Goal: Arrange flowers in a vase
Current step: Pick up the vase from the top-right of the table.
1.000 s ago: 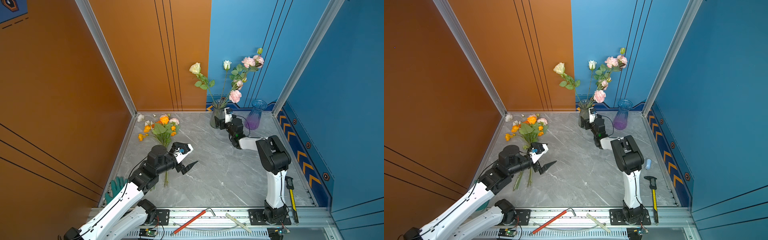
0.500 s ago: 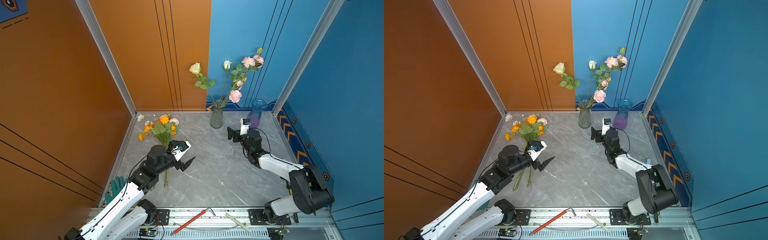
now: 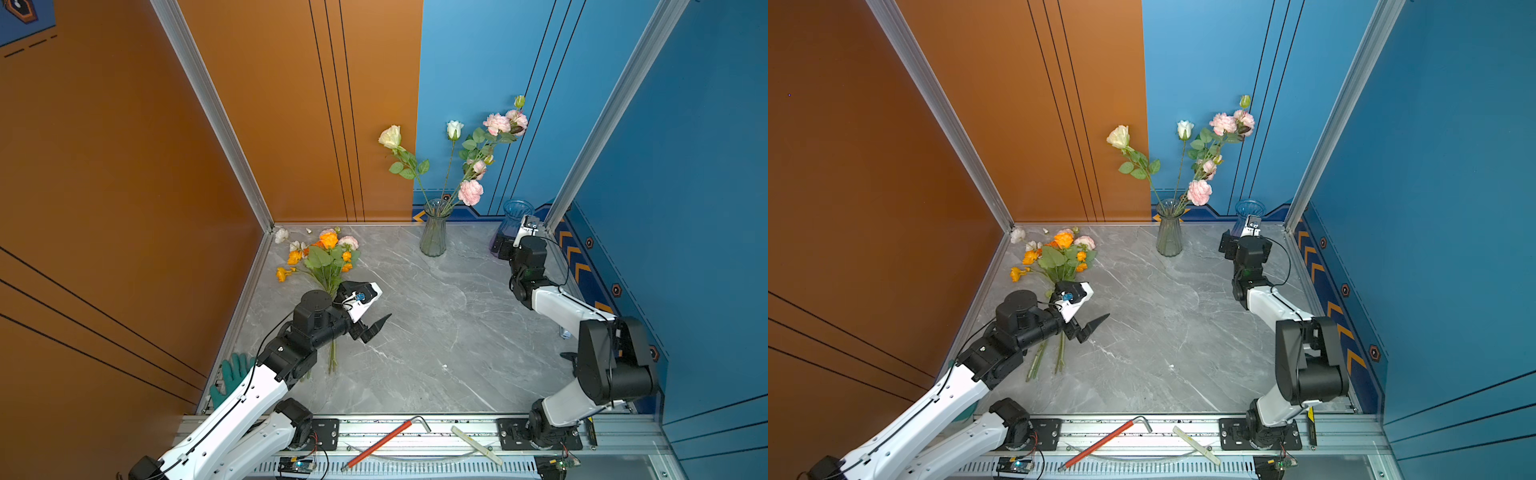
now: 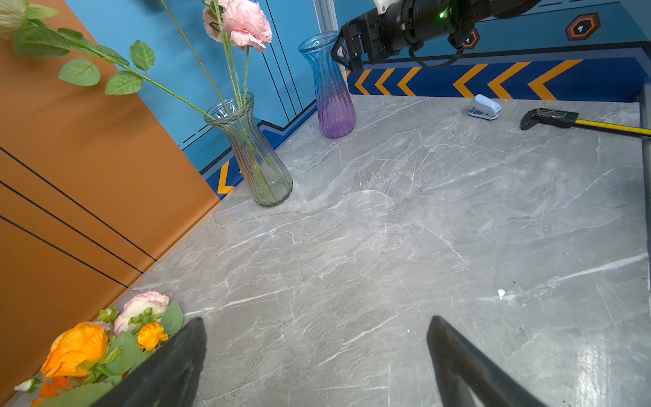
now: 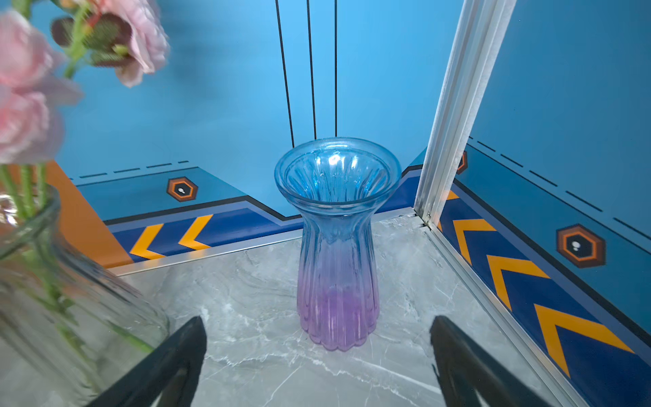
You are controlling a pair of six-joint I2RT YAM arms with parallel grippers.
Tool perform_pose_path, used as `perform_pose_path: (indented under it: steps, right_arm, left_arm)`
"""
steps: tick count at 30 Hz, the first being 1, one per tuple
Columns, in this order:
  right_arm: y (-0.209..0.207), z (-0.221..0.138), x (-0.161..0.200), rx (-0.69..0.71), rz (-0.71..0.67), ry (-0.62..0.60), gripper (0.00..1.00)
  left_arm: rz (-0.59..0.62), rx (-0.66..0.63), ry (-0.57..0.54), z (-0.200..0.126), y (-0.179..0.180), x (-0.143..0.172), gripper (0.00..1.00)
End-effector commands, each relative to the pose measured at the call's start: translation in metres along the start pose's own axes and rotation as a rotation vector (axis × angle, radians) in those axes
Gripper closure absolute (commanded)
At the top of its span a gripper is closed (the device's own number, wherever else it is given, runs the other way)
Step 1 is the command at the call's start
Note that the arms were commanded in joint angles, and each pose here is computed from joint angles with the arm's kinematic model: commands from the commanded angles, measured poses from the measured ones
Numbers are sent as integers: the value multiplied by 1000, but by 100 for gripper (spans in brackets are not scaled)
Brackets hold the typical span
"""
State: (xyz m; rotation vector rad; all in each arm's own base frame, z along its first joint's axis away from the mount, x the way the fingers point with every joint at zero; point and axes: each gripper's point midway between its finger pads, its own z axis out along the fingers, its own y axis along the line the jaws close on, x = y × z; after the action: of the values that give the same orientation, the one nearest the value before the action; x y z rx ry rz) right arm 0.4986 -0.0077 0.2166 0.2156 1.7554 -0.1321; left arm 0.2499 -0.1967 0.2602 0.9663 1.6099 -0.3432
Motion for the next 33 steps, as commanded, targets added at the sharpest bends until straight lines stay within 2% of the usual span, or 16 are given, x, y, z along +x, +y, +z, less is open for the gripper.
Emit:
perform_pose_path:
  steps: [1, 6, 12, 17, 18, 20, 27, 30, 33]
  right_arm:
    - [5, 21, 0, -16, -67, -63, 0]
    - [-8, 49, 9, 33, -50, -116, 0]
    - [-15, 79, 10, 21, -13, -141, 0]
    - [-11, 105, 3, 4, -25, -146, 0]
    - [-11, 115, 17, 5, -32, -117, 0]
    - [-11, 125, 17, -5, -34, -113, 0]
    - [-8, 147, 14, -14, -33, -108, 1]
    - [-7, 149, 13, -18, -27, -120, 5]
    - [-7, 152, 14, -25, -15, -111, 14]
  left_arm:
    - [-6, 23, -22, -1, -5, -3, 2]
    - [-4, 29, -20, 0, -6, -2, 2]
    - [-2, 43, -18, 1, -9, 0, 2]
    - [1, 49, -13, 2, -10, 2, 2]
    - [1, 50, -13, 2, -10, 2, 2]
    - [3, 50, -15, 1, -10, 1, 2]
    - [0, 53, -15, 1, -9, 2, 2]
    - [0, 54, -17, 1, -10, 1, 2]
    - [0, 56, -17, 1, -10, 2, 2]
